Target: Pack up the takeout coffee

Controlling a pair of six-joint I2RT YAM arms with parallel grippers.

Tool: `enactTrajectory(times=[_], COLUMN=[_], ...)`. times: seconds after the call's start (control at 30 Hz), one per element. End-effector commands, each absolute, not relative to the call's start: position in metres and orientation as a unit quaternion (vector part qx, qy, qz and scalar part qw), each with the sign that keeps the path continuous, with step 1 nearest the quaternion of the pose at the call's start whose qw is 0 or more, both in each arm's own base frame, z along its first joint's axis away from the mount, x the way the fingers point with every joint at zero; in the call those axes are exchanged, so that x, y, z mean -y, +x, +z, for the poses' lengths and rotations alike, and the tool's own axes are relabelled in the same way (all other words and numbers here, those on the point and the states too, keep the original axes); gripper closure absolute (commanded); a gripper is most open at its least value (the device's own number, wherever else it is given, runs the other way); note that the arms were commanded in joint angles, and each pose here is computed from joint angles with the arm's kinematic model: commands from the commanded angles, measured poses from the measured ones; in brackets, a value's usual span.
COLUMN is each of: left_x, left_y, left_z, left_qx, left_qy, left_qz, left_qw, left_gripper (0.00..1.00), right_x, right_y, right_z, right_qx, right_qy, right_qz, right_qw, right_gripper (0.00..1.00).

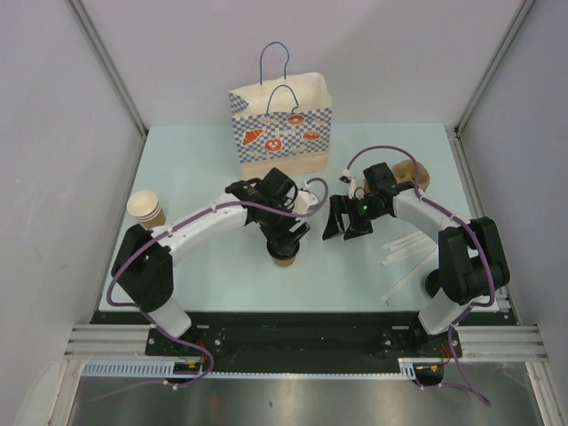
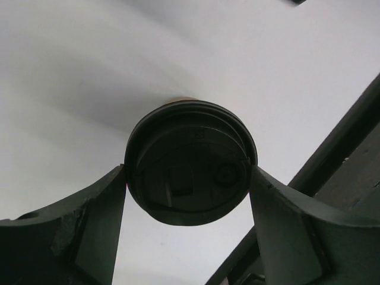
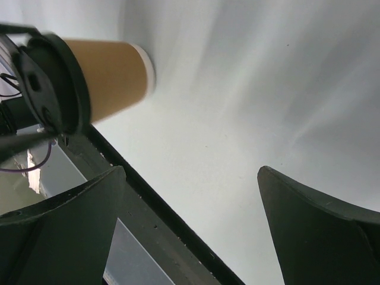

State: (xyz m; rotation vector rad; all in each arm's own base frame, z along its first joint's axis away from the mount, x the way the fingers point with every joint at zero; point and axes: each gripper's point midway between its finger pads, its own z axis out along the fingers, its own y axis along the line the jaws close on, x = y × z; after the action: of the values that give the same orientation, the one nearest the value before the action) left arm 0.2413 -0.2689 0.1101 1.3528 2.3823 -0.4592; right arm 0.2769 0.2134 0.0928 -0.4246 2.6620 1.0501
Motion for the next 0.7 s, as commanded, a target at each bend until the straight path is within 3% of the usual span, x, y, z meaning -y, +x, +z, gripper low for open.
enactTrajectory(times=[0.0, 0.37, 0.67], left_x=[0.228, 0.087, 0.047], left_y=[0.271, 0.363, 0.405], left_z=[0.16, 0.175, 0.147], left_qx=[-0.851, -0.905, -0.926], left_qy=[0.447, 0.327, 0.261], left_qz=[-0.142, -0.086, -0.094], left_qw=[0.237, 0.258, 0.258], left_gripper=[0.45, 0.45, 0.46], right_x=[-0.216, -0.214, -0.212], right_y=[0.288, 0.29, 0.289], right_z=[0.108, 0.112, 0.115], right_qx=[-0.904, -0.901, -0.9], right_qy=[-0.154, -0.16, -0.166], right_qz=[0.371, 0.372, 0.369], right_qw=[0.146, 0.156, 0.16], right_gripper=[0.0, 0.01, 0.0])
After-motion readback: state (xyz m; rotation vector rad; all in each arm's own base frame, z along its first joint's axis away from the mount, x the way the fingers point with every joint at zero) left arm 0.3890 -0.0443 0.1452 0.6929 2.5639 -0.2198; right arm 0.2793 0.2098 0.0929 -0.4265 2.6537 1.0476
